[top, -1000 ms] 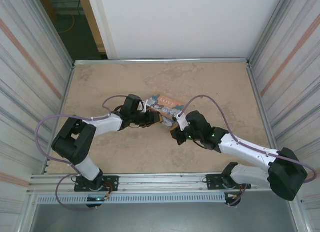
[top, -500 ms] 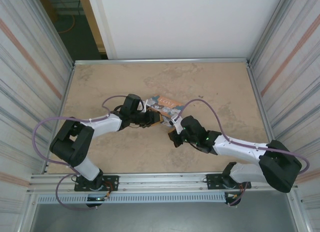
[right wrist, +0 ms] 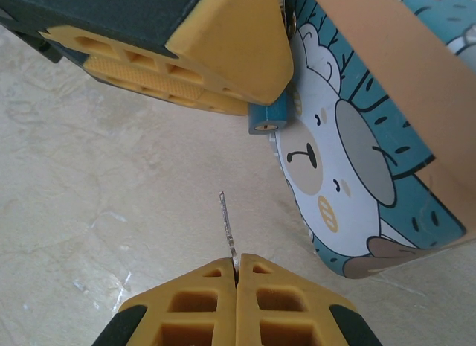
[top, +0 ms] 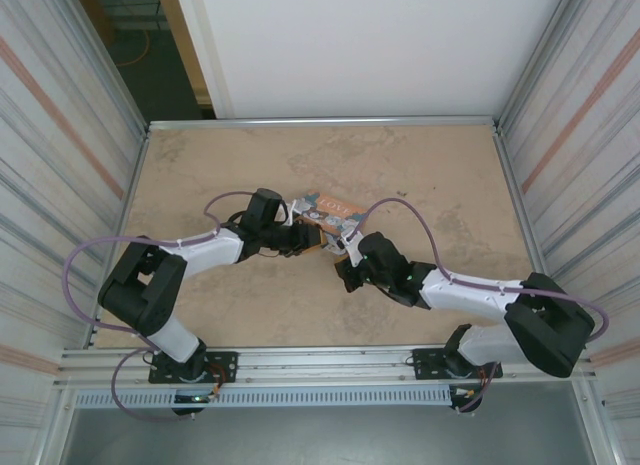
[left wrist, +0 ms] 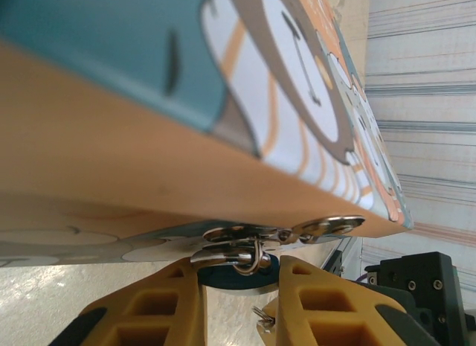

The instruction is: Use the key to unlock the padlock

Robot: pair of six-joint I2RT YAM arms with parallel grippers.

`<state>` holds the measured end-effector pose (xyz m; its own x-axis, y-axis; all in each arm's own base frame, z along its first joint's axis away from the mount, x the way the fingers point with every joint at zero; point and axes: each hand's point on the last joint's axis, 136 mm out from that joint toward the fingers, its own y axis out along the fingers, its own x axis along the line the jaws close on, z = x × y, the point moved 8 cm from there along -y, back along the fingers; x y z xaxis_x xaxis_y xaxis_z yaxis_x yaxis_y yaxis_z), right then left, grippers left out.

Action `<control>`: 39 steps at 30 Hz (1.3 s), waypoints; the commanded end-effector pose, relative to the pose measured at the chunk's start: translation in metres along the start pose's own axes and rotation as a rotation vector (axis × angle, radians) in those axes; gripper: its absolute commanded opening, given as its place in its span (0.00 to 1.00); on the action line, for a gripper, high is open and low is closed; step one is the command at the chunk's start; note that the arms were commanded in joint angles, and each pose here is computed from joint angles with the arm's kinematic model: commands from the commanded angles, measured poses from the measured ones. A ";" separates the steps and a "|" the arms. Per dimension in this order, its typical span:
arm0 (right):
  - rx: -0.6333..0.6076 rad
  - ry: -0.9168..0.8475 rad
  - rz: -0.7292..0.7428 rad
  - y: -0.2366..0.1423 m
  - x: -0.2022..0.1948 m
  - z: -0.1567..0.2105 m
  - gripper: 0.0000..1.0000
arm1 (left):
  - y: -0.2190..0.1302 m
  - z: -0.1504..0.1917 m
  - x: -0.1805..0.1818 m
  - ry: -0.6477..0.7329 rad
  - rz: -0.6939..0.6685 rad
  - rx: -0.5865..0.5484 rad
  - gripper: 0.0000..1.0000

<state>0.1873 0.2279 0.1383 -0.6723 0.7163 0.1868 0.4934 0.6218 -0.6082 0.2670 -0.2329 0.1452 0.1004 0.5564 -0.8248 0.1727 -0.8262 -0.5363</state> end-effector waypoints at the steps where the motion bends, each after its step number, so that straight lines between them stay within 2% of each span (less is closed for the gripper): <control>1: -0.036 -0.008 0.013 0.003 0.002 -0.011 0.00 | -0.008 -0.006 -0.026 0.057 0.075 -0.021 0.14; 39: -0.105 0.018 0.054 0.012 -0.008 -0.028 0.00 | -0.004 -0.004 -0.024 0.053 0.075 -0.006 0.14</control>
<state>0.2048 0.2339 0.1388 -0.6402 0.7503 0.1648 0.5552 0.6001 -0.5758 0.2655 -0.2346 0.1453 0.1042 0.5556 -0.8249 0.1676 -0.8274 -0.5360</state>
